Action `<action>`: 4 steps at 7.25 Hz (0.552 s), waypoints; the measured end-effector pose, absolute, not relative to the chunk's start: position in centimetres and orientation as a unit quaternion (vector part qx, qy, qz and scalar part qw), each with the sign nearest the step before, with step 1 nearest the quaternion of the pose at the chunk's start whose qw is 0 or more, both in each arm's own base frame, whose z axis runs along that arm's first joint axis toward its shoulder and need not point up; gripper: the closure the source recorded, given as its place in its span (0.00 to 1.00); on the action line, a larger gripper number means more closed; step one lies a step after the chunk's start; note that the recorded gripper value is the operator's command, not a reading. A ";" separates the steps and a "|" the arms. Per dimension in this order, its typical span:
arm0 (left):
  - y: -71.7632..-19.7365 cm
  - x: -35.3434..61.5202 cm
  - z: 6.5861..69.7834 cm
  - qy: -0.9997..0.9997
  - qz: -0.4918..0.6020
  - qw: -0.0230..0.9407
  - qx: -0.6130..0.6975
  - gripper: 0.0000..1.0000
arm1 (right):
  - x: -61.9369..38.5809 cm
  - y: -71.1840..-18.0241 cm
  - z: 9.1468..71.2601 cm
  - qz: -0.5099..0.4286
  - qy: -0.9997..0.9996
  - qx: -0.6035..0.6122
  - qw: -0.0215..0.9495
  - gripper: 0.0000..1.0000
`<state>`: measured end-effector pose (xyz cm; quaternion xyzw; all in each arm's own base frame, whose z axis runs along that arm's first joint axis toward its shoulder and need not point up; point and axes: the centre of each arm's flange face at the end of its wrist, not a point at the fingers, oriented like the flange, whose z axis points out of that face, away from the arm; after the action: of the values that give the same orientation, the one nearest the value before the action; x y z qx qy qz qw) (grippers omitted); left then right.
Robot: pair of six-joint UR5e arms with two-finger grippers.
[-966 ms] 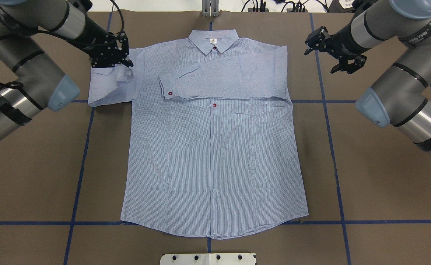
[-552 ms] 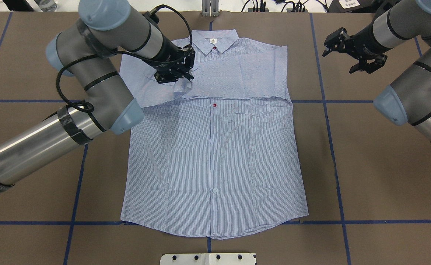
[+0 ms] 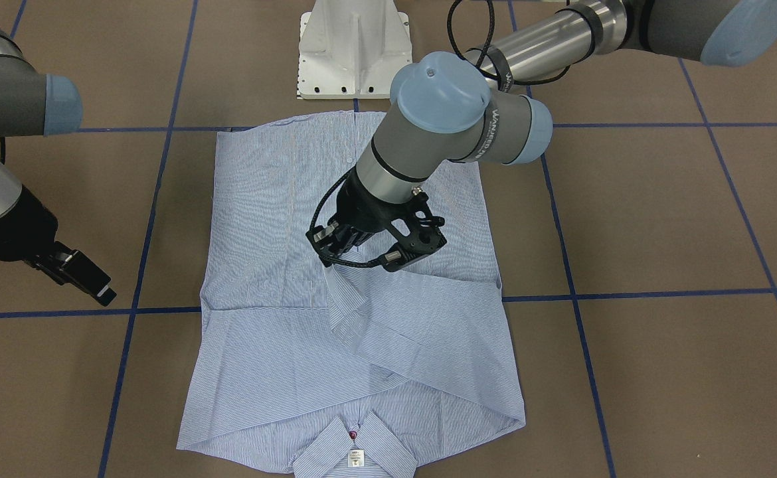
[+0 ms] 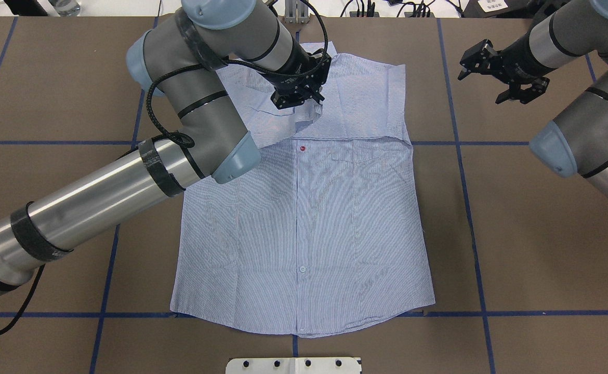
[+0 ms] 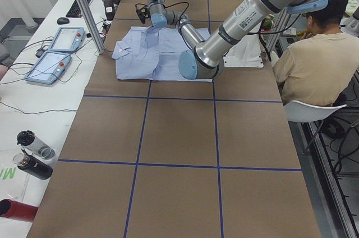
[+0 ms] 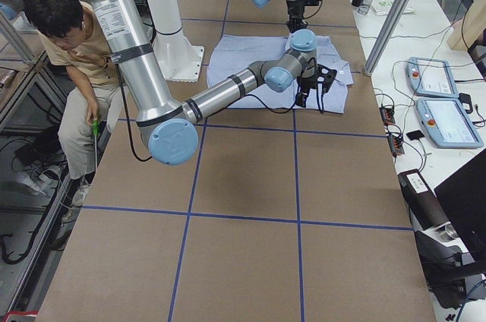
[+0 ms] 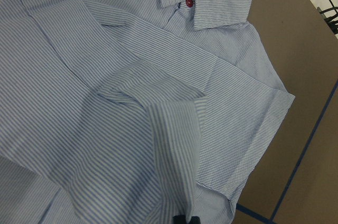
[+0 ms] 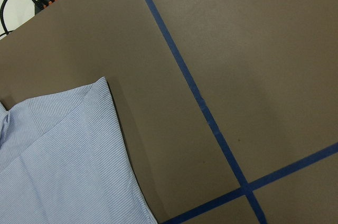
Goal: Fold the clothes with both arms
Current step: 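Lower the cuff onto the shirt front and open the left gripper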
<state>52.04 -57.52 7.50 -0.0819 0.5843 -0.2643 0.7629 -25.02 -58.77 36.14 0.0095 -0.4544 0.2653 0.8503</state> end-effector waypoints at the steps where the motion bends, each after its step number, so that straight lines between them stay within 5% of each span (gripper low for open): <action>1: -56.7 53.3 6.9 0.585 -0.267 0.761 -0.081 1.00 | -25.1 -58.8 36.1 0.266 -0.453 0.011 0.851 0.01; 4: -54.6 55.9 6.3 0.585 -0.263 0.762 -0.084 1.00 | -25.3 -58.9 36.1 0.266 -0.452 0.012 0.851 0.01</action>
<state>55.91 -54.57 6.33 -0.0843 0.5855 -0.2635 0.7621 -25.34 -58.90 36.14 0.0119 -0.4521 0.2657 0.8514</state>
